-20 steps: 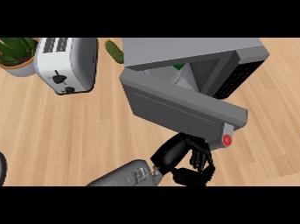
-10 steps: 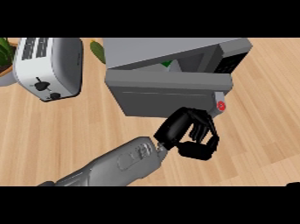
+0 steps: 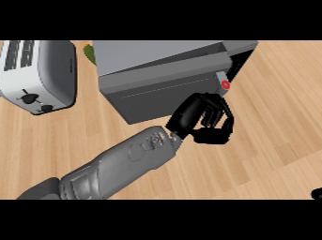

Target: Pick up the milk, place it into the microwave and close the microwave

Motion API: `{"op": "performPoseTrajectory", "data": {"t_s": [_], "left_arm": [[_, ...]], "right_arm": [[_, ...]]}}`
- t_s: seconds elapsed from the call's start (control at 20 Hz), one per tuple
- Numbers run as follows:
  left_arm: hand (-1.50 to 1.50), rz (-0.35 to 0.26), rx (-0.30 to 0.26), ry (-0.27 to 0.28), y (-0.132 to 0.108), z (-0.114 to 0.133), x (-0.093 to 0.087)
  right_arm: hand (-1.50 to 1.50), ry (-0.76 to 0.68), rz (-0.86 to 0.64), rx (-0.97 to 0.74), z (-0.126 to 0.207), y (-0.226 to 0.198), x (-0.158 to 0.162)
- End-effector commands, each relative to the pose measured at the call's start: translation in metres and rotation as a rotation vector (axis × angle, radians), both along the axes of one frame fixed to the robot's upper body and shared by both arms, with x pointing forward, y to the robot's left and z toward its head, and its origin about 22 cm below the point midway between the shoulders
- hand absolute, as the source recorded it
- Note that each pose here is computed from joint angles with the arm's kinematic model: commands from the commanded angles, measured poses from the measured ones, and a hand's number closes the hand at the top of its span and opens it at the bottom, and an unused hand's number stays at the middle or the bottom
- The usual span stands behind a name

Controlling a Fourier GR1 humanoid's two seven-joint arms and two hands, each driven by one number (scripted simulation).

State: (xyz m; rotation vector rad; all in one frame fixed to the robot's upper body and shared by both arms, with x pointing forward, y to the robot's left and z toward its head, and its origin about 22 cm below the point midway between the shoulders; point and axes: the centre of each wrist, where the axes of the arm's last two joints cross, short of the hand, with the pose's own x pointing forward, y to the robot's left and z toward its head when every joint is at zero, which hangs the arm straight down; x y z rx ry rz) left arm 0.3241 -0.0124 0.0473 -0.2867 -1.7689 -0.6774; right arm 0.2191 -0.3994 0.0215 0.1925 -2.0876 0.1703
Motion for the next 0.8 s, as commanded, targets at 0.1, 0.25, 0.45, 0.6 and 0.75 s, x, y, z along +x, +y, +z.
{"op": "performPoseTrajectory", "data": {"t_s": [0.1, 0.25, 0.45, 0.6, 0.75], "left_arm": [[1.5, 0.011, -0.04, -0.039, -0.016, 0.026, 0.01], [1.5, 0.033, -0.024, -0.041, -0.014, 0.026, 0.016], [1.5, 0.048, -0.042, -0.051, -0.017, 0.034, 0.019], [1.5, 0.052, -0.056, -0.06, -0.018, 0.038, 0.021], [1.5, 0.071, -0.057, -0.056, -0.017, 0.039, 0.022]], "right_arm": [[-1.5, -0.037, 0.089, 0.01, 0.015, 0.003, 0.014], [-1.5, -0.041, 0.161, 0.011, 0.022, 0.01, 0.02], [-1.5, -0.034, 0.239, 0.02, 0.027, 0.018, 0.026], [-1.5, -0.032, 0.282, -0.004, 0.037, 0.02, 0.032], [-1.5, -0.05, 0.336, -0.062, 0.053, 0.024, 0.038]]}}
